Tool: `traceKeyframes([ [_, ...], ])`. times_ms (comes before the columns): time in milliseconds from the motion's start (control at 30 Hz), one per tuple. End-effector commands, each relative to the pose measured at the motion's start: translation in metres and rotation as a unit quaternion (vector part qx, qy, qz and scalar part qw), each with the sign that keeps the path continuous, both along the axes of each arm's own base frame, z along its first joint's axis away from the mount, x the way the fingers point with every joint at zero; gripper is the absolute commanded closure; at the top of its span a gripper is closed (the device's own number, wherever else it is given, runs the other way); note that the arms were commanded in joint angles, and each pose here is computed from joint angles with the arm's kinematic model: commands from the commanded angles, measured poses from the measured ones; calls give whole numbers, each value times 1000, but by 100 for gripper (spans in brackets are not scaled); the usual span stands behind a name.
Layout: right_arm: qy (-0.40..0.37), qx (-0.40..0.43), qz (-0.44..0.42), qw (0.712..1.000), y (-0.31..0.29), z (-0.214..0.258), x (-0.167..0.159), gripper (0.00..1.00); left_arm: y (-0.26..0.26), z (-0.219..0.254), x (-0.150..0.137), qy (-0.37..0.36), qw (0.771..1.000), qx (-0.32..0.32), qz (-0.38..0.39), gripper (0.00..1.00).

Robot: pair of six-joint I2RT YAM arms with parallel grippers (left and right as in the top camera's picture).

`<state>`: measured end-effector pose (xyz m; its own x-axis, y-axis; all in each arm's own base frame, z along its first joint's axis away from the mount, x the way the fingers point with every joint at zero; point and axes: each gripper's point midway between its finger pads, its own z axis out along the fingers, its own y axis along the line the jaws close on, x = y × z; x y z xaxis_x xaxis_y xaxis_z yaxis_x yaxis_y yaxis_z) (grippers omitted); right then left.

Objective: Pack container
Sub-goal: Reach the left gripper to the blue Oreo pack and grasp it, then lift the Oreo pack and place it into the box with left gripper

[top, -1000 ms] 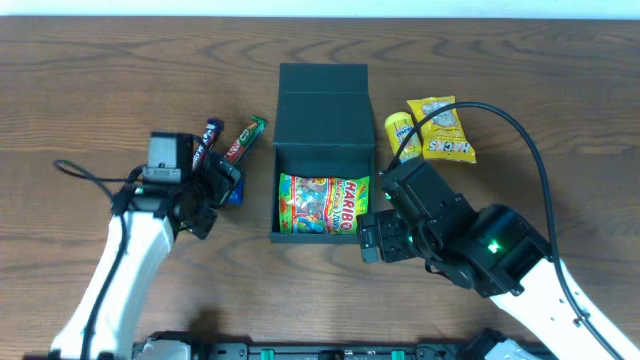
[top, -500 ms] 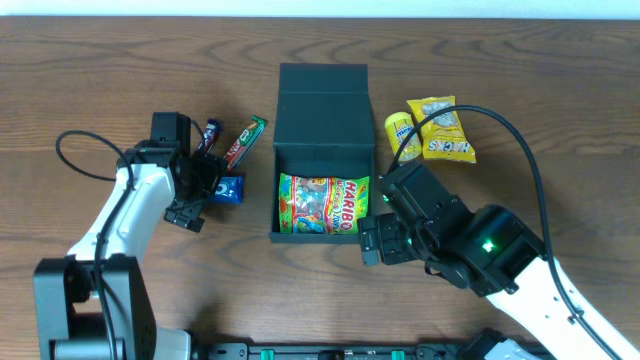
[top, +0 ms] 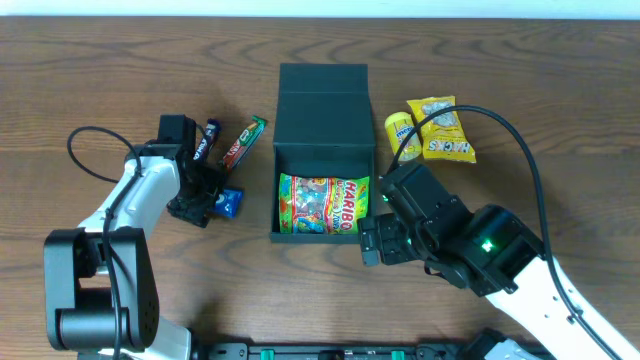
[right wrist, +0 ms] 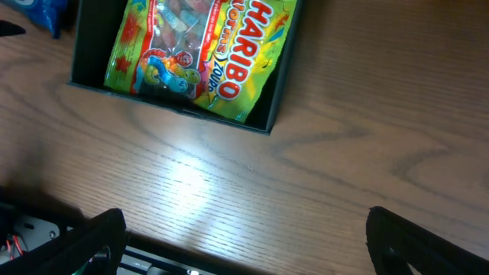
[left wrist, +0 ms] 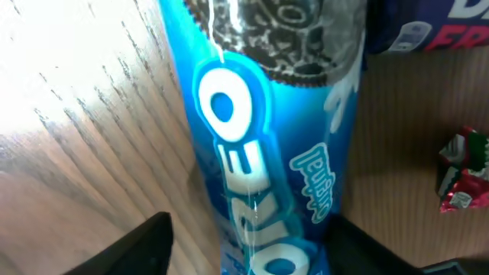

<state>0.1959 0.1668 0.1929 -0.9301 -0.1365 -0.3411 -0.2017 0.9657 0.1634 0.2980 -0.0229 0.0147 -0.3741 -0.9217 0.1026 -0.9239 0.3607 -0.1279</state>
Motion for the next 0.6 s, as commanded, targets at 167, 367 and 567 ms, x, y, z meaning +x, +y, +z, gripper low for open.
traceKeyframes([
  [167, 3, -5, -13, 1000, -4, -3, 1, 1, 13, 0, -4, 13, 999, 36, -24, 49],
  [367, 3, -5, -13, 1000, -4, -3, 1, 1, 14, -1, -13, 28, 997, 40, -51, 69],
  [567, 2, -7, -14, 1000, -5, -3, 2, 1, 14, 10, -27, 47, 995, 42, -78, 94],
])
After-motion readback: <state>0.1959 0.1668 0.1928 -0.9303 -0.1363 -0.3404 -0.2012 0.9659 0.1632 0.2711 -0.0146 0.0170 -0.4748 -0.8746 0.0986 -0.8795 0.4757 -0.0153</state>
